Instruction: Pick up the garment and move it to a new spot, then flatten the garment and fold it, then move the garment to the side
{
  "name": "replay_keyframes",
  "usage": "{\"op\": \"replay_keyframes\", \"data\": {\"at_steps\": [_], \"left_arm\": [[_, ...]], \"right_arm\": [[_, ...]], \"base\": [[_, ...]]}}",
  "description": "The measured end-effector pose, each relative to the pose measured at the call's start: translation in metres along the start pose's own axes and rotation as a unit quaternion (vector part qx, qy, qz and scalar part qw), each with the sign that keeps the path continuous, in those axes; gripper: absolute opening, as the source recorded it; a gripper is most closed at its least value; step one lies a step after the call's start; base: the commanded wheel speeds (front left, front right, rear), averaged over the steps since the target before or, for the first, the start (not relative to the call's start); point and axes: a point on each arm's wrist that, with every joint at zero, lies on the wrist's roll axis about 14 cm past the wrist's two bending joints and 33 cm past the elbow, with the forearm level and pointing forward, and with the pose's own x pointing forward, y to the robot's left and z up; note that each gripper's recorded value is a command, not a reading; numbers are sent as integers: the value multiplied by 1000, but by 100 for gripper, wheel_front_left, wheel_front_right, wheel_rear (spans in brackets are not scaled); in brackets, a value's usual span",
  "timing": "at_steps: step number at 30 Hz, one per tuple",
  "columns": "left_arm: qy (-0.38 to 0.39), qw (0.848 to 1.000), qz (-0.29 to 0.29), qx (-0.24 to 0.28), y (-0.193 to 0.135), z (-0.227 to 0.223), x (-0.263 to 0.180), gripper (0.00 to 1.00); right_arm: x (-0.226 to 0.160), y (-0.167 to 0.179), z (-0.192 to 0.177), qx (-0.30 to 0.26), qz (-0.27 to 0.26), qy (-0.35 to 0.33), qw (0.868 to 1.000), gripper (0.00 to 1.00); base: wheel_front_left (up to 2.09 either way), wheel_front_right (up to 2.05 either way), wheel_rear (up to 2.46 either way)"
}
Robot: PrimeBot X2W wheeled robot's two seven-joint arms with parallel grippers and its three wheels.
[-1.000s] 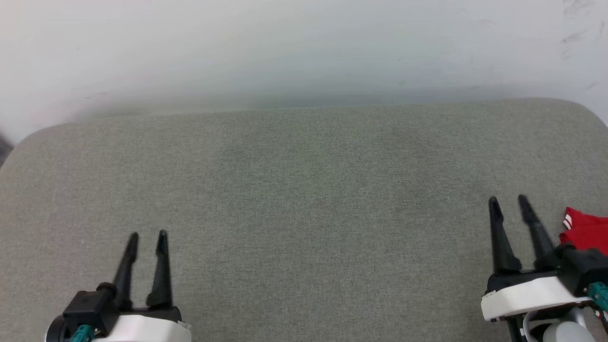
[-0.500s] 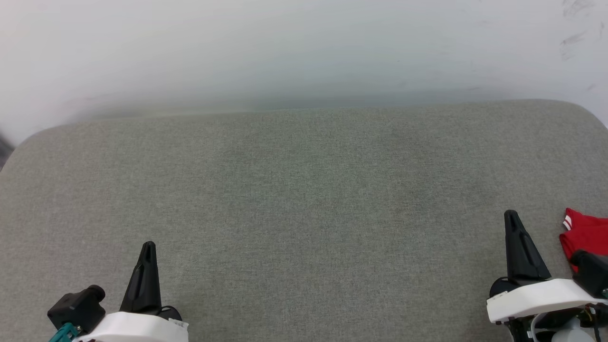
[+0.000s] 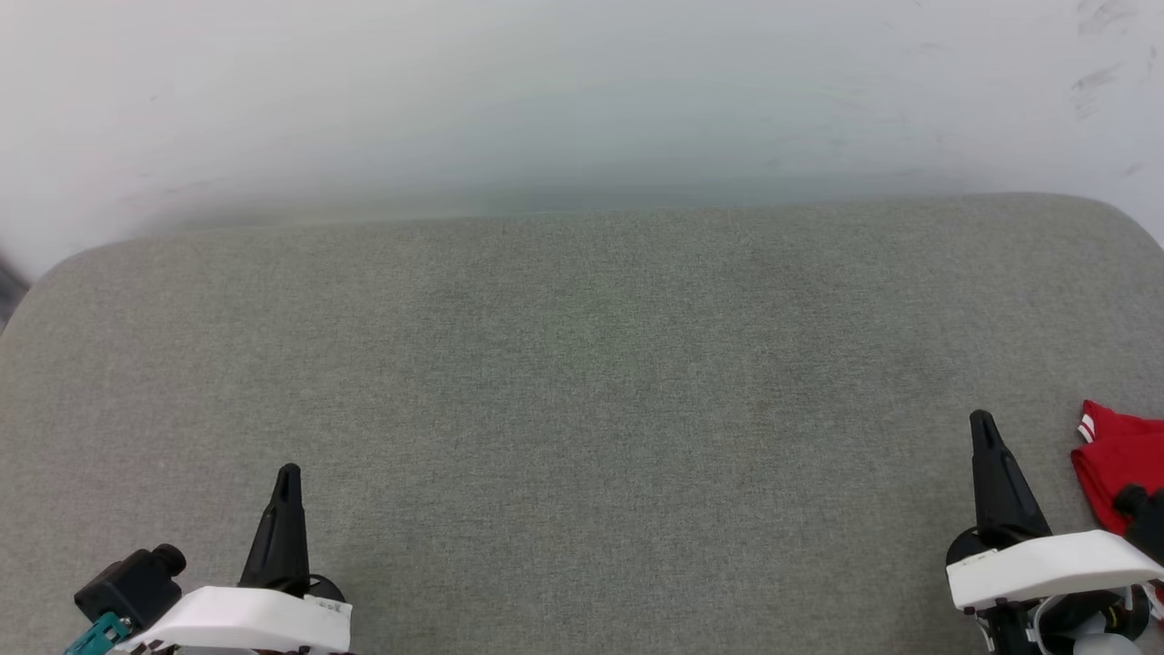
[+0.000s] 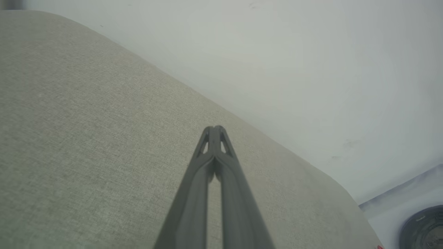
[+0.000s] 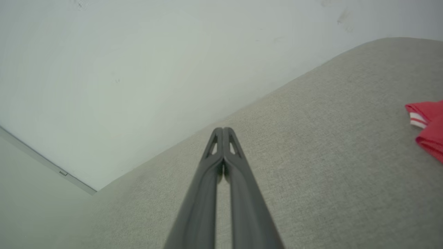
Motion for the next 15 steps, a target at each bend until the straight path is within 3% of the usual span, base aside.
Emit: {"op": "replay_keyframes", "data": {"at_steps": [15], "left_arm": [[10, 995, 10, -103, 2, -2, 6, 0]], "right_arm": [[2, -5, -3, 107, -14, 11, 994, 0]], "base": [[0, 0, 0]]}}
